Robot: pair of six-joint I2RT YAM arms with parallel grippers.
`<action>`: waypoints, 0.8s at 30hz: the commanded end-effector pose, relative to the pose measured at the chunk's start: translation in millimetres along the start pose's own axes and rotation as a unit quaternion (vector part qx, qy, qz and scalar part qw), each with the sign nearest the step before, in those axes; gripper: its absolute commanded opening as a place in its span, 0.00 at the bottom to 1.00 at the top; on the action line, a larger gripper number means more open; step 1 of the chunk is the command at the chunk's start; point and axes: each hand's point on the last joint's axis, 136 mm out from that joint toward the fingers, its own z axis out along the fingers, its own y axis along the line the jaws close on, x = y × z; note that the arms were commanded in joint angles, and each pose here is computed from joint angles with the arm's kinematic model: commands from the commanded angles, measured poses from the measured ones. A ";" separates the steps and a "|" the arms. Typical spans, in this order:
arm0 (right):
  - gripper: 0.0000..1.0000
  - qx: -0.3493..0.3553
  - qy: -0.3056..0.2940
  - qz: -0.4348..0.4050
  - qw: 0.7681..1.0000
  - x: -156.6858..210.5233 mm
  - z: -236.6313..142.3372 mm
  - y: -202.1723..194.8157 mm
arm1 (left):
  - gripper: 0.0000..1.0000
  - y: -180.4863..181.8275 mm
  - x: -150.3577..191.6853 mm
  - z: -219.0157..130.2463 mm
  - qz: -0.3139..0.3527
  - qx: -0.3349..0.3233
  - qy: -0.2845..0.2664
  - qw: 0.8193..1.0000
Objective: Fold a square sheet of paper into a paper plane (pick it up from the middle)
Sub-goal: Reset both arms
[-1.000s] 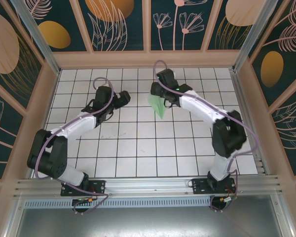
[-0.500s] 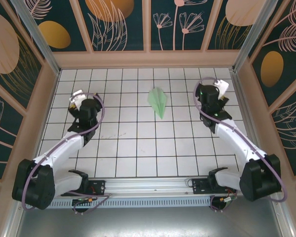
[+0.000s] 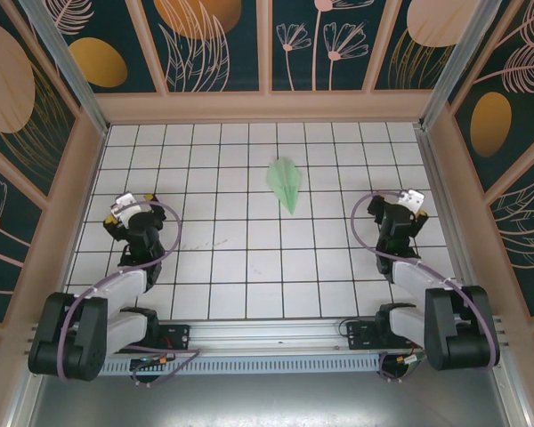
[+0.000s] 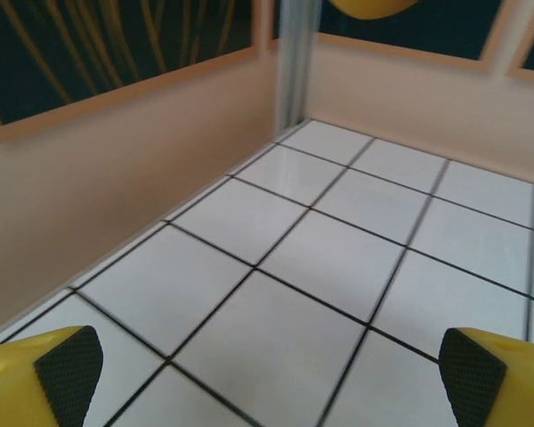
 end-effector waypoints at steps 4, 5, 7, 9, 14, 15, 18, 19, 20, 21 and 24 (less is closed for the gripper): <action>0.99 -0.099 -0.065 -0.024 0.993 -18.9 1.7 32.6 | 0.98 -35.8 -22.9 1.2 0.018 0.113 -0.075 0.991; 0.99 -0.107 -0.066 -0.026 0.992 -17.2 2.9 34.3 | 0.99 -37.6 -22.2 2.5 0.019 0.125 -0.074 0.989; 0.99 -0.118 -0.071 -0.028 0.990 -15.0 4.2 35.6 | 0.99 -38.9 -21.5 4.3 0.020 0.139 -0.078 0.987; 0.99 -0.134 -0.075 -0.029 0.988 -15.7 5.4 38.6 | 0.99 -40.2 -17.0 8.2 0.019 0.151 -0.073 0.986; 0.99 -0.168 -0.072 -0.021 0.983 -8.6 11.0 40.7 | 0.99 -43.5 -2.3 17.6 0.018 0.164 -0.062 0.984; 0.99 -0.168 -0.071 -0.020 0.983 -6.8 12.4 40.5 | 0.99 -43.5 0.0 20.1 0.018 0.162 -0.057 0.985; 0.99 -0.182 -0.060 -0.026 0.981 1.3 17.5 46.5 | 0.99 -44.1 0.7 21.2 0.017 0.166 -0.054 0.985; 0.99 -0.184 -0.056 -0.029 0.981 4.8 19.9 47.8 | 0.99 -44.3 0.5 22.4 0.017 0.164 -0.052 0.985; 0.99 -0.184 -0.058 -0.030 0.981 4.0 22.4 48.8 | 0.99 -45.3 1.7 25.7 0.020 0.162 -0.046 0.986; 0.99 -0.183 -0.046 -0.031 0.982 7.0 24.5 49.1 | 0.99 -46.5 3.2 28.7 0.024 0.160 -0.040 0.986; 0.99 -0.180 -0.049 -0.029 0.982 6.6 24.9 47.7 | 0.99 -46.9 3.5 28.8 0.025 0.161 -0.040 0.986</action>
